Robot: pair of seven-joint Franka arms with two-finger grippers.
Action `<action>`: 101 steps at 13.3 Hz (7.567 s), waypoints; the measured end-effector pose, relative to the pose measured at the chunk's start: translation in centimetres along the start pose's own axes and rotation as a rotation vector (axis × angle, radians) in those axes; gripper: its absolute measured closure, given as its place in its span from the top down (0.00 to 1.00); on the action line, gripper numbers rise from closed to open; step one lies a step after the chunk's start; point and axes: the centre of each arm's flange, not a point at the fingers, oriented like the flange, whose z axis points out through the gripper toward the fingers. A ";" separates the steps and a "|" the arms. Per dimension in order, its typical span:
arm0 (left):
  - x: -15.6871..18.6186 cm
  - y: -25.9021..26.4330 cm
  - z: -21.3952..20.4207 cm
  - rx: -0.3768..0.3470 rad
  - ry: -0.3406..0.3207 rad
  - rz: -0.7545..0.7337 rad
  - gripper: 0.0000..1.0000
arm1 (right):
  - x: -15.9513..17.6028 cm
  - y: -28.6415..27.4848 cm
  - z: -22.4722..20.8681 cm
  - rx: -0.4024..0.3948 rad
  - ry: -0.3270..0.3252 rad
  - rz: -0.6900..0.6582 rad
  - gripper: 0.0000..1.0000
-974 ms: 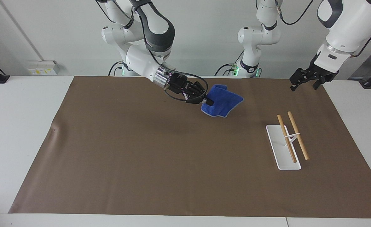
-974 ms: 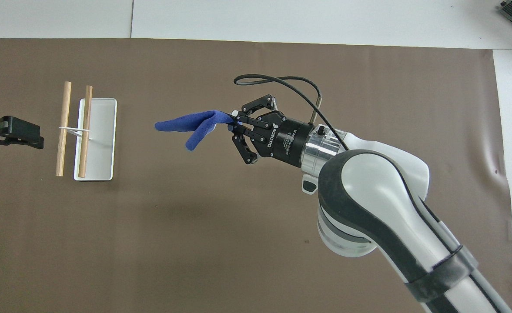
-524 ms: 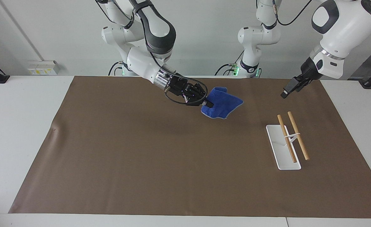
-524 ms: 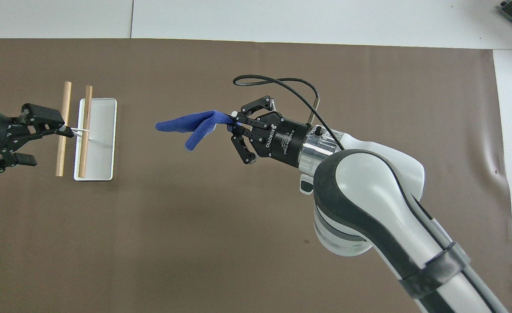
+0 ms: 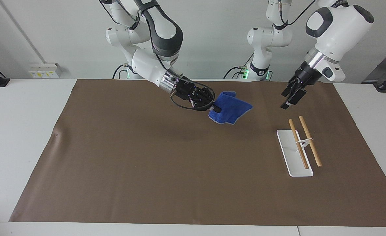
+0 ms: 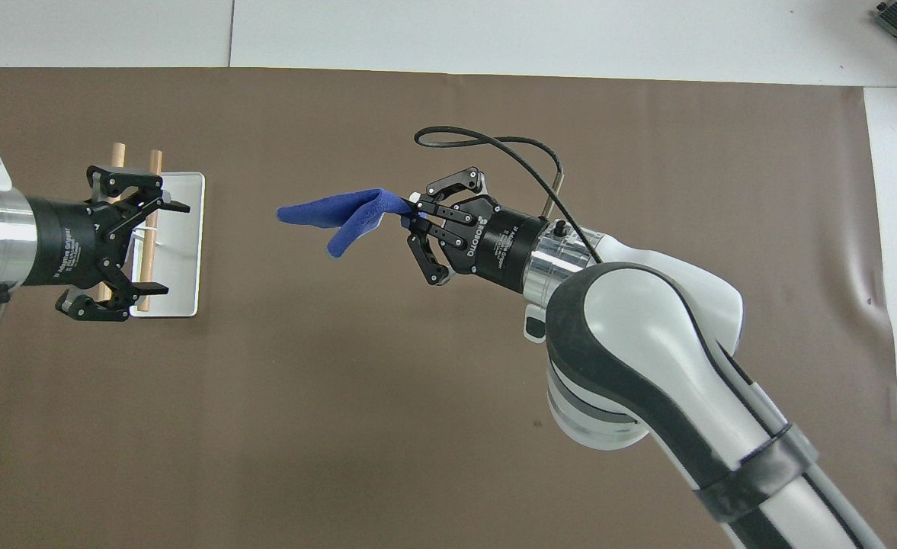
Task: Right arm passes towel to left arm to hang
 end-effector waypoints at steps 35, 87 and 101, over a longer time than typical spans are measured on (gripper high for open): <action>-9.7 1.8 7.3 -0.298 0.004 -0.284 0.12 | -1.0 1.9 1.9 0.027 0.033 -0.105 0.04; 10.1 1.4 7.9 0.068 0.504 0.740 0.02 | 0.2 -15.4 -21.2 -1.141 0.720 -1.605 1.00; 18.4 1.6 4.3 0.059 0.596 0.712 0.02 | -2.4 -16.8 -32.0 -1.212 0.721 -1.379 1.00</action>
